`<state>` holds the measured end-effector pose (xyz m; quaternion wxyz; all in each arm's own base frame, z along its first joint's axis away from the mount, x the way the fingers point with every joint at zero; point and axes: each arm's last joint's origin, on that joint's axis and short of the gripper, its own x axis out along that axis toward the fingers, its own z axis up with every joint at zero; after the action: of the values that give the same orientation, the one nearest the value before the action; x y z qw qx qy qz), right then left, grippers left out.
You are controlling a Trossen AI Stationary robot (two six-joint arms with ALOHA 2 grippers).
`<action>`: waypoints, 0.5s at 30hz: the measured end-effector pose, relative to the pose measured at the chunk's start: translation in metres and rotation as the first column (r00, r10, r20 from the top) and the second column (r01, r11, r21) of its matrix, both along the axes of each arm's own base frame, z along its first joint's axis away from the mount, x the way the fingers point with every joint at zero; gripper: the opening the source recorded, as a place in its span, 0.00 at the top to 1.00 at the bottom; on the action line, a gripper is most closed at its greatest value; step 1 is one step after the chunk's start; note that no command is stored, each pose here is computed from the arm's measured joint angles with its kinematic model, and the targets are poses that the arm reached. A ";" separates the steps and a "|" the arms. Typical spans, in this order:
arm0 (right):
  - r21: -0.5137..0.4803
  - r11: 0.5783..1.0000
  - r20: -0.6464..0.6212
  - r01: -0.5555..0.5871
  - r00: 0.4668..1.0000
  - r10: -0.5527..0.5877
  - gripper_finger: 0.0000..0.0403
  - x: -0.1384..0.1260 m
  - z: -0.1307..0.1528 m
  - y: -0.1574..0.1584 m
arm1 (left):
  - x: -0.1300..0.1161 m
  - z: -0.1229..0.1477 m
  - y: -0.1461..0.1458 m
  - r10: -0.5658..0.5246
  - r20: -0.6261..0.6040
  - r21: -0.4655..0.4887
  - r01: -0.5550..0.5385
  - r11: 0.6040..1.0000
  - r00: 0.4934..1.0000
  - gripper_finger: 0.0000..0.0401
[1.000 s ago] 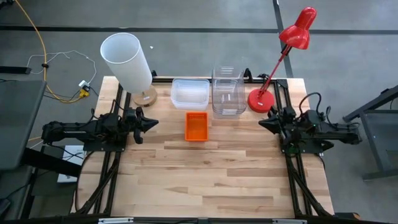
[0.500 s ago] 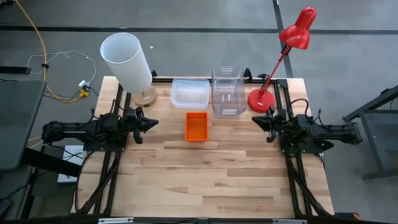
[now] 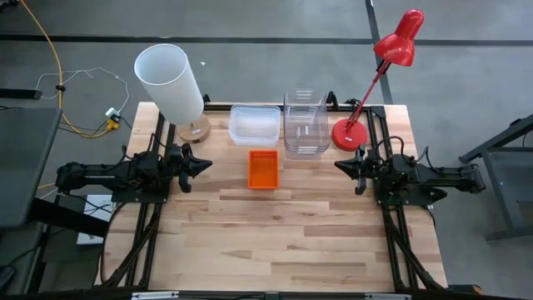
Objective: Stack baskets by color
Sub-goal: Return to Home Position
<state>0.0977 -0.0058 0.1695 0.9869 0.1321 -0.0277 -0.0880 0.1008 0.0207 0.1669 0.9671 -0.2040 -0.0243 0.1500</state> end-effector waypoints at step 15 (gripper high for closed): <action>-0.002 1.000 0.019 0.000 1.000 0.000 1.00 -0.001 0.002 0.000 | -0.006 0.005 -0.001 -0.001 0.062 0.010 0.000 1.000 0.998 1.00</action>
<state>0.0964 -0.0057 0.1714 0.9868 0.1317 -0.0371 -0.0865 0.0946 0.0197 0.1717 0.9669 -0.2037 -0.0553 0.1433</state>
